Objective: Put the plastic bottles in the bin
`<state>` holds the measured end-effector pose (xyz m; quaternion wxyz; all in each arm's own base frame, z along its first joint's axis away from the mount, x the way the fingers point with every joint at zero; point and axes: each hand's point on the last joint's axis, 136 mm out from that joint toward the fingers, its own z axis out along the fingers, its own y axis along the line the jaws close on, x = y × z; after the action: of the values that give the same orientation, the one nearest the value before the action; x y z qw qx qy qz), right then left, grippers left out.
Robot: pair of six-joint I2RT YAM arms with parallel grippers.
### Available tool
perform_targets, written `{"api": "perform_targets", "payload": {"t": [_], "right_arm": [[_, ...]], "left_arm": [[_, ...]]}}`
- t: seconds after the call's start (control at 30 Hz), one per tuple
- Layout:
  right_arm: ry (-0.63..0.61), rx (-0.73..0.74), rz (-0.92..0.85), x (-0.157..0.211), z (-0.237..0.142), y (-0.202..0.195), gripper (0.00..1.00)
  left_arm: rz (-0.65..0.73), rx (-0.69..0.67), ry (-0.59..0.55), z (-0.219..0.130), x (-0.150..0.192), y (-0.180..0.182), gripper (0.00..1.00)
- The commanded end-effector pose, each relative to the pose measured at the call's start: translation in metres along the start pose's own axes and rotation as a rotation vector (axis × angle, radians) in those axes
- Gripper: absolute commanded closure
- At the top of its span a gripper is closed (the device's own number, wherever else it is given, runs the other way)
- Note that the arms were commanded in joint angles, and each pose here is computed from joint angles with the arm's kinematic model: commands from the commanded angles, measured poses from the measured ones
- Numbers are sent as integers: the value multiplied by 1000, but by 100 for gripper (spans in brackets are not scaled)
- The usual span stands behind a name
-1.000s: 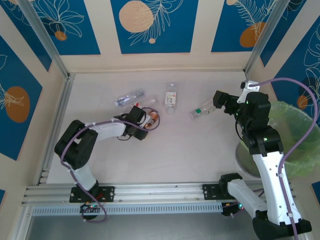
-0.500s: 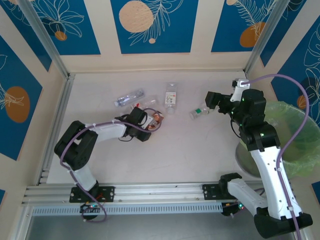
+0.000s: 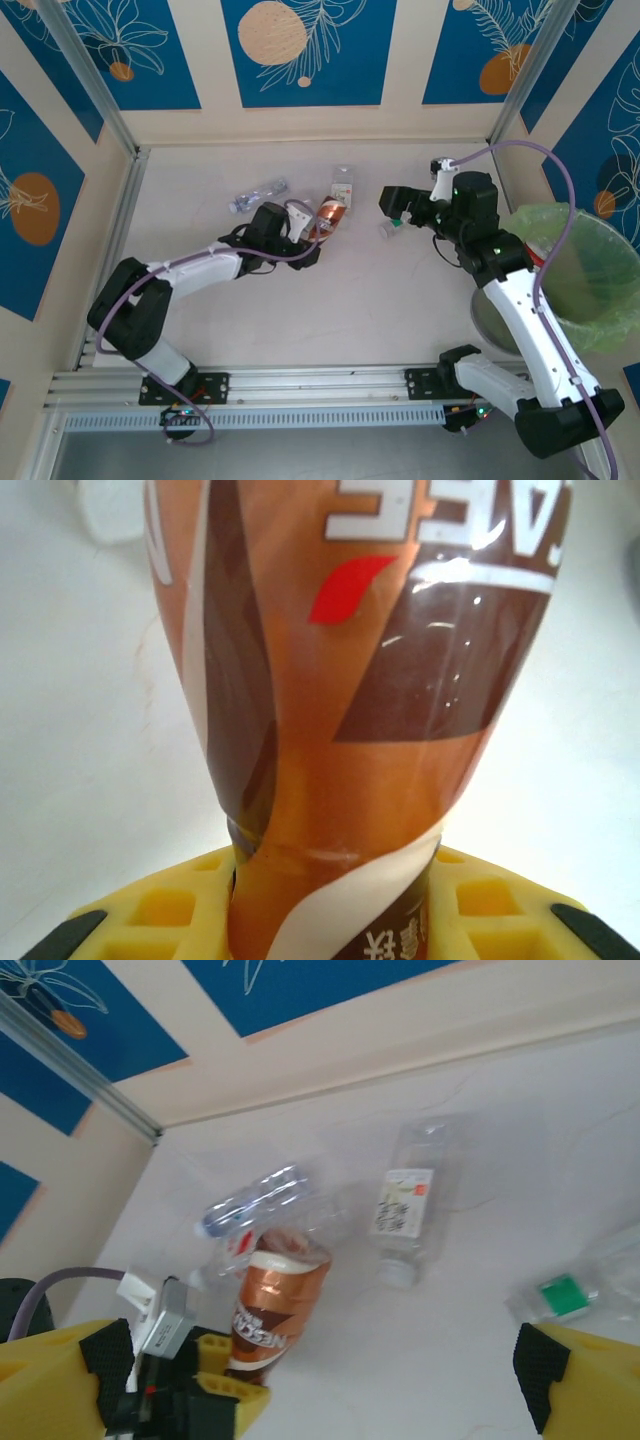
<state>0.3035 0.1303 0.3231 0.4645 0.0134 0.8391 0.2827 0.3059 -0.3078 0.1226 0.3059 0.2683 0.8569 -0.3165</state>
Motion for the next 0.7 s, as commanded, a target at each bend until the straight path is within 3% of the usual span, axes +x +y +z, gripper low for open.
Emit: {"api": "perform_targets", "payload": {"t": [0.0, 0.23, 0.43, 0.67], "right_arm": [[38, -155, 96, 1, 4, 31, 0], [142, -228, 128, 15, 22, 44, 0], [147, -179, 139, 15, 32, 40, 0], [214, -229, 133, 19, 40, 52, 4]], "left_arm": [[15, 169, -123, -16, -38, -46, 100], [103, 290, -176, -31, -64, -92, 100], [143, 382, -214, -39, -74, -121, 100], [171, 416, -225, -41, -77, -139, 100]]}}
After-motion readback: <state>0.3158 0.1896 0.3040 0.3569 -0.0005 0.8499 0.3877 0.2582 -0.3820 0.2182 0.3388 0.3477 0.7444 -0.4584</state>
